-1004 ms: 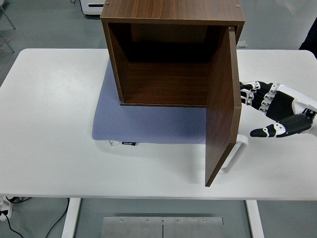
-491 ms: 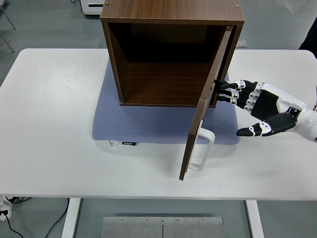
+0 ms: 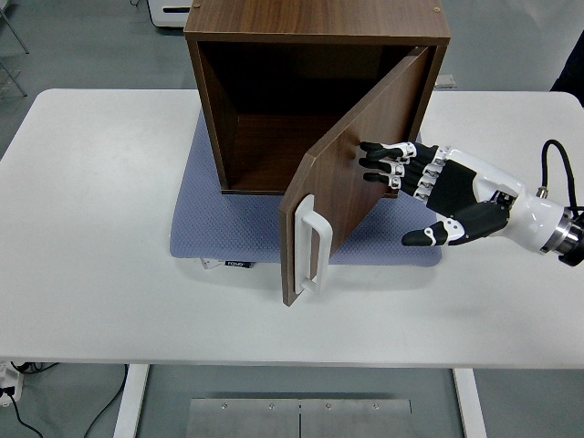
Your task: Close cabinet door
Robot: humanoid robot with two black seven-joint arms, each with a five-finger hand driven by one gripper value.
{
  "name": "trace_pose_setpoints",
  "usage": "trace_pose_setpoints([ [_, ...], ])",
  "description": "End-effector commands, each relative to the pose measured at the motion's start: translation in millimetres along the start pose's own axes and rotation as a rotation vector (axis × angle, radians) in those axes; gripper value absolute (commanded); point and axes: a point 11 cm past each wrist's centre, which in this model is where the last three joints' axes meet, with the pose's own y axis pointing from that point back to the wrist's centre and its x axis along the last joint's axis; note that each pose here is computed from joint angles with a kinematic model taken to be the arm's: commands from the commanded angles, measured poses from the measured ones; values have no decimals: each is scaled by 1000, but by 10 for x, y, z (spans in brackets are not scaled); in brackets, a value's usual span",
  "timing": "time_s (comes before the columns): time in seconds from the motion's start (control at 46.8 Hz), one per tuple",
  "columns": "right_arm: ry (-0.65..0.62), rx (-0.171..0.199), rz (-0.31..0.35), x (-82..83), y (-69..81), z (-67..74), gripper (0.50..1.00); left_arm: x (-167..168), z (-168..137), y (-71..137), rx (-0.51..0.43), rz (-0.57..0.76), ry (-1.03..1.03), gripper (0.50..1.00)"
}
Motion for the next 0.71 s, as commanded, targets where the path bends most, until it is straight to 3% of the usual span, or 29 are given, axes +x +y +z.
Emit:
trace_pose_setpoints([
  [0.0,-9,4,-5,4,-73,29,1000,3,-1,0,0,0,0,1000],
  [0.684,-34,53,40,126,-469,85,1000,-3,0,0,0,-2,0,1000],
])
